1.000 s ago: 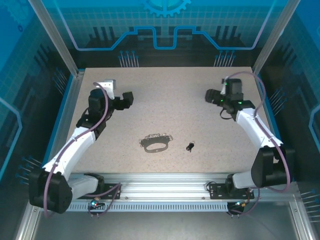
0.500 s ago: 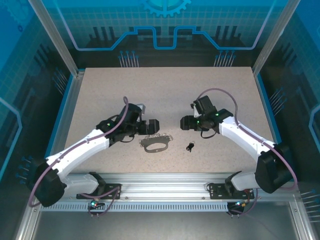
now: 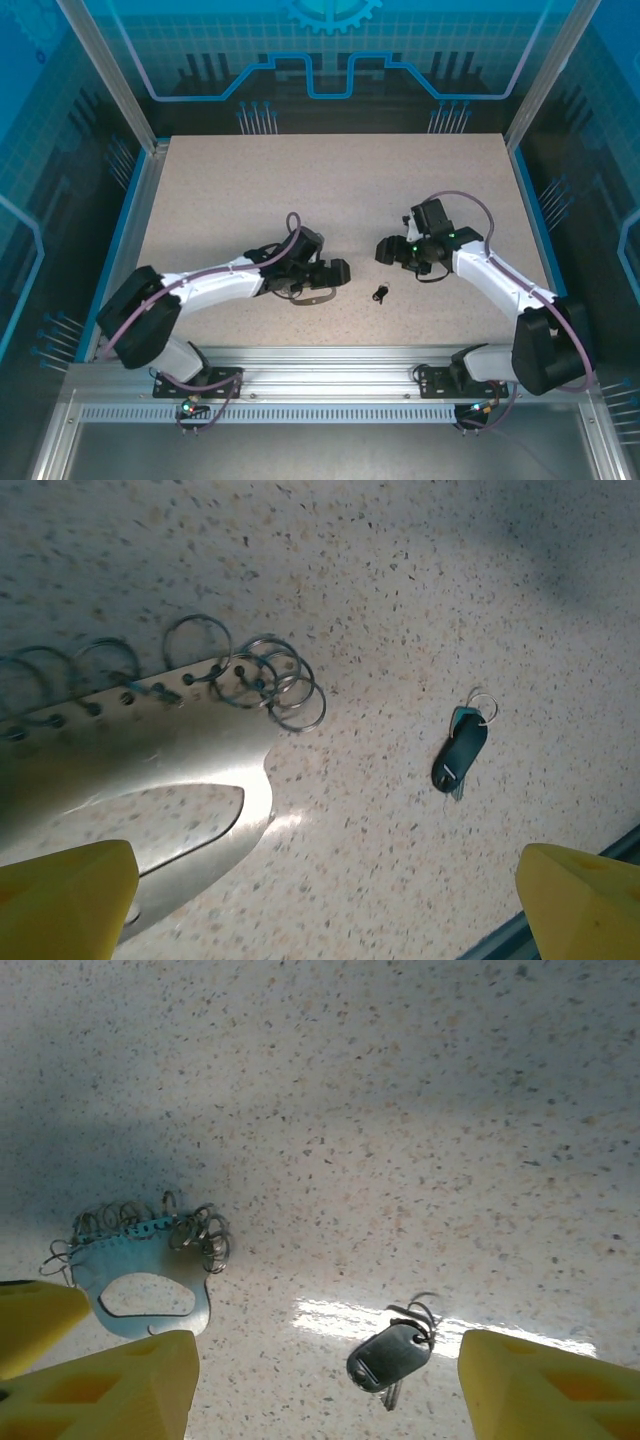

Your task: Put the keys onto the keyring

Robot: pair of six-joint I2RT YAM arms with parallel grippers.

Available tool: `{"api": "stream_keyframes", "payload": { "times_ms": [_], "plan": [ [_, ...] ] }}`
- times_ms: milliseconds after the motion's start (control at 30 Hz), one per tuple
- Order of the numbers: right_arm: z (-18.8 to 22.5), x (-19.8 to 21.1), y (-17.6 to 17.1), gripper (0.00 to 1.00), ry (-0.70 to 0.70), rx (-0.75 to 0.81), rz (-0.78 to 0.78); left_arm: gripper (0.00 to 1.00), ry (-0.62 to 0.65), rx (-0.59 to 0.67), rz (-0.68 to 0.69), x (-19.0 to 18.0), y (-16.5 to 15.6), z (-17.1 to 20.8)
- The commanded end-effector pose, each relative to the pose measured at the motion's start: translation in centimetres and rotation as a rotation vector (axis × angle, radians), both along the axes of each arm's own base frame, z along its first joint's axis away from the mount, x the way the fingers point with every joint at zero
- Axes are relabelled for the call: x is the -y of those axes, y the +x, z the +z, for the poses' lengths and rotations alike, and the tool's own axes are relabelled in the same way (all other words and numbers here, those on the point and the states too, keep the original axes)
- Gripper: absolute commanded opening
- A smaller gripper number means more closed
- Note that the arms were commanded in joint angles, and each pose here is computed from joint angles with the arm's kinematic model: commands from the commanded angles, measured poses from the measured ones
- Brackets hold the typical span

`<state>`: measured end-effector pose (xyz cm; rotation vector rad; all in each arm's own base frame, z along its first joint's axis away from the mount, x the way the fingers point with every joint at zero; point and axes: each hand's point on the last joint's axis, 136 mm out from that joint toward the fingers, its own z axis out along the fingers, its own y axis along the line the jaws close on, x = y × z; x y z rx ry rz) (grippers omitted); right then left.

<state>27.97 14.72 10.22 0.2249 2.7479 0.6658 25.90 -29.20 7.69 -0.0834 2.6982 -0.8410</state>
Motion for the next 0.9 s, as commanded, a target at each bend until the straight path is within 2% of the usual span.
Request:
{"api": "stream_keyframes", "payload": {
  "times_ms": [0,400,700,867],
  "plan": [
    [0.0,-0.6,0.2,0.69,0.047,-0.031,-0.011,0.99,-0.089,0.004,-0.024,2.7,0.8,1.1],
    [-1.2,-0.9,-1.0,0.65,0.081,-0.101,-0.050,0.99,-0.093,-0.016,-0.002,3.4,3.0,-2.0],
    [-2.2,-2.7,-1.5,0.62,0.074,-0.139,-0.013,0.99,-0.114,0.014,0.027,1.7,7.1,-1.3],
    [-2.0,-5.0,-0.7,0.57,0.084,-0.124,0.061,0.99,-0.138,0.040,-0.007,1.5,8.6,0.8]
  ]
}}
